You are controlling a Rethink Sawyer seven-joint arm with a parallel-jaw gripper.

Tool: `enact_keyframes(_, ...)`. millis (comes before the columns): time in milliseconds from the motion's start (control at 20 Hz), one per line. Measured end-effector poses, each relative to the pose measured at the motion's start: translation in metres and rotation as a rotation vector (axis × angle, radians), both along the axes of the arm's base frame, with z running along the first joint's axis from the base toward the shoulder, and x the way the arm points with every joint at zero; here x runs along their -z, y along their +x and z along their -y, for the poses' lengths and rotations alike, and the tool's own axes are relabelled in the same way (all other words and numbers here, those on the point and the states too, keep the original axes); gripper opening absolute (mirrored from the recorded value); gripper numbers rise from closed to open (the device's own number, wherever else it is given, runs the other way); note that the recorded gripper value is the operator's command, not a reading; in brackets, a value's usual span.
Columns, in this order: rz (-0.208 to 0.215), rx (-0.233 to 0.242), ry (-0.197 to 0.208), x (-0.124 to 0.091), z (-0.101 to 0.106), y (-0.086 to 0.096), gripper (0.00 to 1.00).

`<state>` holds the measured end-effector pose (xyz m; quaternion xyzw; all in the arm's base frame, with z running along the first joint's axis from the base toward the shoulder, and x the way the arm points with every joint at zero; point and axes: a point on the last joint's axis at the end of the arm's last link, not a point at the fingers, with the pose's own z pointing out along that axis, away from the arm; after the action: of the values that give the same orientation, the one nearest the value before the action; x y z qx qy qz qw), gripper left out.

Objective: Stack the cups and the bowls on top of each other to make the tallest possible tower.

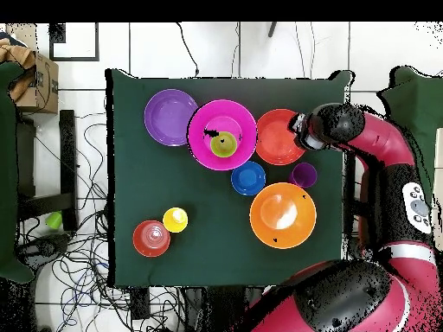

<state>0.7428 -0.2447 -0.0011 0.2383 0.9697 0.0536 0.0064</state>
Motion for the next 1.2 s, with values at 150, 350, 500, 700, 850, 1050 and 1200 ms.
enact_keyframes(150,0.0,-0.017,0.0,0.001,0.001,0.0,1.0)
enact_keyframes(350,0.001,-0.036,0.0,0.002,0.001,-0.001,1.0)
enact_keyframes(500,0.002,-0.05,0.0,0.003,0.002,-0.001,1.0)
enact_keyframes(700,0.001,-0.084,-0.014,0.004,0.008,-0.005,1.0)
enact_keyframes(850,-0.004,-0.112,-0.033,0.007,0.016,-0.01,1.0)
enact_keyframes(1050,-0.012,-0.139,-0.055,0.01,0.024,-0.016,1.0)
enact_keyframes(1200,-0.019,-0.149,-0.066,0.012,0.027,-0.02,1.0)
